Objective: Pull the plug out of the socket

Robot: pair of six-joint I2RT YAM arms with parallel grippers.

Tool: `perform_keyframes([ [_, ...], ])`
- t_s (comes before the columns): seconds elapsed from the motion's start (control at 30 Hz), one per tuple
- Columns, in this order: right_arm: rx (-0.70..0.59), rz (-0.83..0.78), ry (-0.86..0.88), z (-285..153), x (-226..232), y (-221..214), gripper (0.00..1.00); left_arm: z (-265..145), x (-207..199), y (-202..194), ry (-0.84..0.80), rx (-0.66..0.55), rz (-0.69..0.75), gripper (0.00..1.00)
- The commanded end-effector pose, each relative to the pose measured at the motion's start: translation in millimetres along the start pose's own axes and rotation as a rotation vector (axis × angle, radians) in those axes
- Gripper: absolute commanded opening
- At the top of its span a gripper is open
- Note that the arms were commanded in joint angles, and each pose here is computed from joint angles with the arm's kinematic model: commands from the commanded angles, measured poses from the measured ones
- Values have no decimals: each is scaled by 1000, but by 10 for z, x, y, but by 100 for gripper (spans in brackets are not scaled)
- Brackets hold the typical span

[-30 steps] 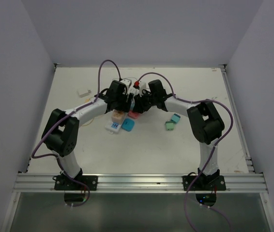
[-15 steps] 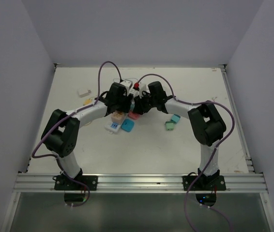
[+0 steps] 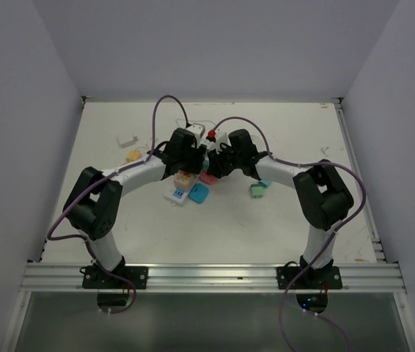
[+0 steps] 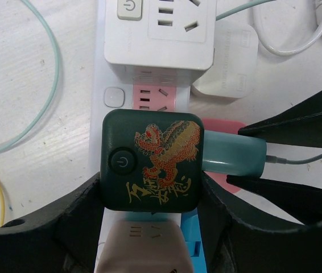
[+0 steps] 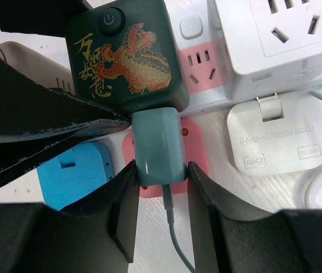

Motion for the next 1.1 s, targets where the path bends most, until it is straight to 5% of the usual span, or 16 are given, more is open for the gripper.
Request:
perform_keyframes([
  [0.0, -9, 40, 41, -326, 223, 104, 0, 81, 703, -98, 320, 1, -29, 6],
  [0.6, 96, 116, -48, -623, 324, -503, 0, 134, 878, -264, 418, 55, -23, 4],
  [0.9, 15, 84, -6, -603, 356, -298, 0, 108, 748, -237, 328, 59, -4, 6],
  [1.07, -16, 47, -5, -483, 257, -60, 46, 38, 661, -191, 269, 54, 12, 8],
])
Point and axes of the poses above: each gripper's point midway between its finger pads, its own z axis out along the fingers, its own x axis along the line the jaws close on, y = z × x, the point moved 1 cm from there along -z, back along the fingers, and after that the axes turned 11 degrees about -z, right-handed, at the moved point
